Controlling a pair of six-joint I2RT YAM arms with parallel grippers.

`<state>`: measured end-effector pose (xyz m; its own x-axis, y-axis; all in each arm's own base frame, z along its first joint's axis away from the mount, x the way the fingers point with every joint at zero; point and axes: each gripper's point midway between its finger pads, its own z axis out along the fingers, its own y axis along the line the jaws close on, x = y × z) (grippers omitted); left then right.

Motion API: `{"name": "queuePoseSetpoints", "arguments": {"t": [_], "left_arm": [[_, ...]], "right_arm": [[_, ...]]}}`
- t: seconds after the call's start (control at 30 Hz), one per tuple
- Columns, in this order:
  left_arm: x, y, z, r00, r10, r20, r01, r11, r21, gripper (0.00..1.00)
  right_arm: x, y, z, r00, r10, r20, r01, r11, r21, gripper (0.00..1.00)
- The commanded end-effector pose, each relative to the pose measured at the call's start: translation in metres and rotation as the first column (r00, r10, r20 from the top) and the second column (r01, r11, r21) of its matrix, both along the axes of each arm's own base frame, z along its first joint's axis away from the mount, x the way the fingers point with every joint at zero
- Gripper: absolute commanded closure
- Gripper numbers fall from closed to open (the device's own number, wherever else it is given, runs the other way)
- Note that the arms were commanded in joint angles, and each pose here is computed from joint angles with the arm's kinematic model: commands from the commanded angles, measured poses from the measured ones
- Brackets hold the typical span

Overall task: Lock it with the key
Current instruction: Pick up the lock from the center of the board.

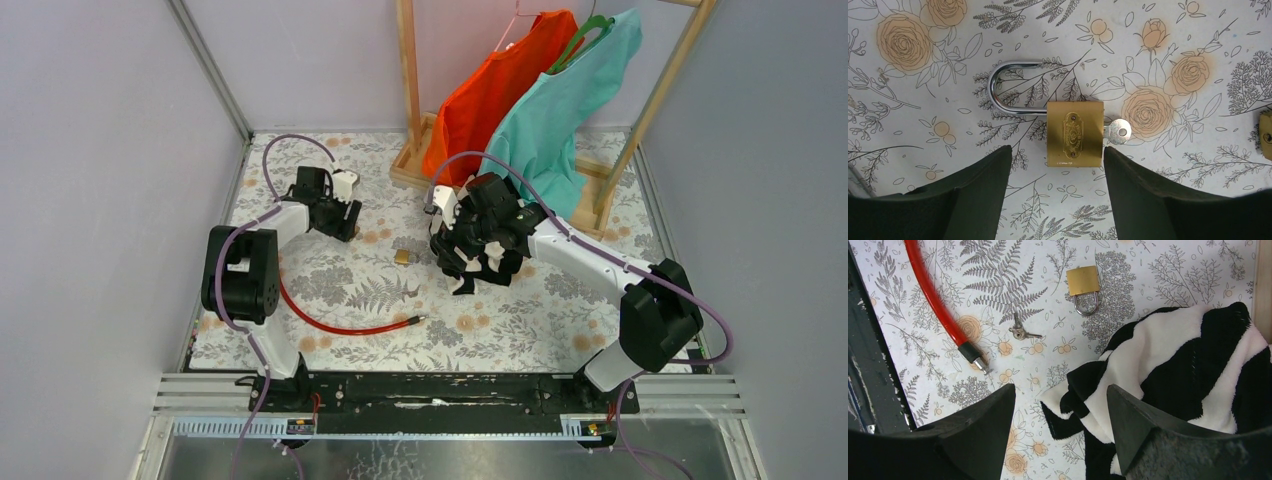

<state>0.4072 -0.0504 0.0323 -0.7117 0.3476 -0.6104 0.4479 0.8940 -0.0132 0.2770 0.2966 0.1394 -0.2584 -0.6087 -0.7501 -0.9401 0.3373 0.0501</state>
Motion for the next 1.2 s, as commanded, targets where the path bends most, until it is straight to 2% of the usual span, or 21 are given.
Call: {"name": "queuePoseSetpoints", "arguments": {"t": [0.0, 0.23, 0.5, 0.63, 0.83, 1.0, 1.17], "left_arm": [[0.004, -0.001, 0.001, 1.000, -0.026, 0.015, 0.026, 1.000, 0.011, 0.26], [0.001, -0.002, -0.010, 0.999, -0.041, -0.006, 0.042, 0.998, 0.053, 0.34], [-0.001, -0.008, -0.018, 0.998, -0.054, -0.025, 0.056, 0.996, 0.067, 0.38], [-0.002, -0.010, -0.016, 0.998, -0.056, -0.018, 0.057, 0.997, 0.057, 0.53], [-0.008, -0.028, 0.016, 0.989, -0.133, 0.064, 0.135, 0.991, -0.025, 0.86], [-0.025, -0.054, 0.050, 0.950, -0.249, 0.189, 0.270, 0.958, -0.094, 0.92], [-0.046, -0.088, 0.098, 0.863, -0.365, 0.351, 0.422, 0.901, -0.101, 0.97]], "right_arm": [[-0.002, 0.005, 0.015, 0.999, 0.037, 0.031, -0.038, 0.998, 0.049, 0.26], [-0.002, 0.005, 0.014, 0.999, 0.040, 0.032, -0.041, 0.998, 0.046, 0.26], [-0.001, 0.004, 0.011, 0.999, 0.039, 0.030, -0.040, 0.999, 0.034, 0.26], [-0.001, 0.004, 0.008, 0.999, 0.042, 0.022, -0.042, 0.999, 0.031, 0.26], [-0.002, 0.005, 0.007, 0.999, 0.037, 0.011, -0.037, 0.999, 0.037, 0.26], [0.001, 0.010, 0.011, 1.000, -0.003, -0.005, 0.003, 0.998, 0.070, 0.26], [0.012, 0.017, 0.019, 0.989, -0.133, -0.065, 0.140, 0.982, 0.129, 0.26]]}}
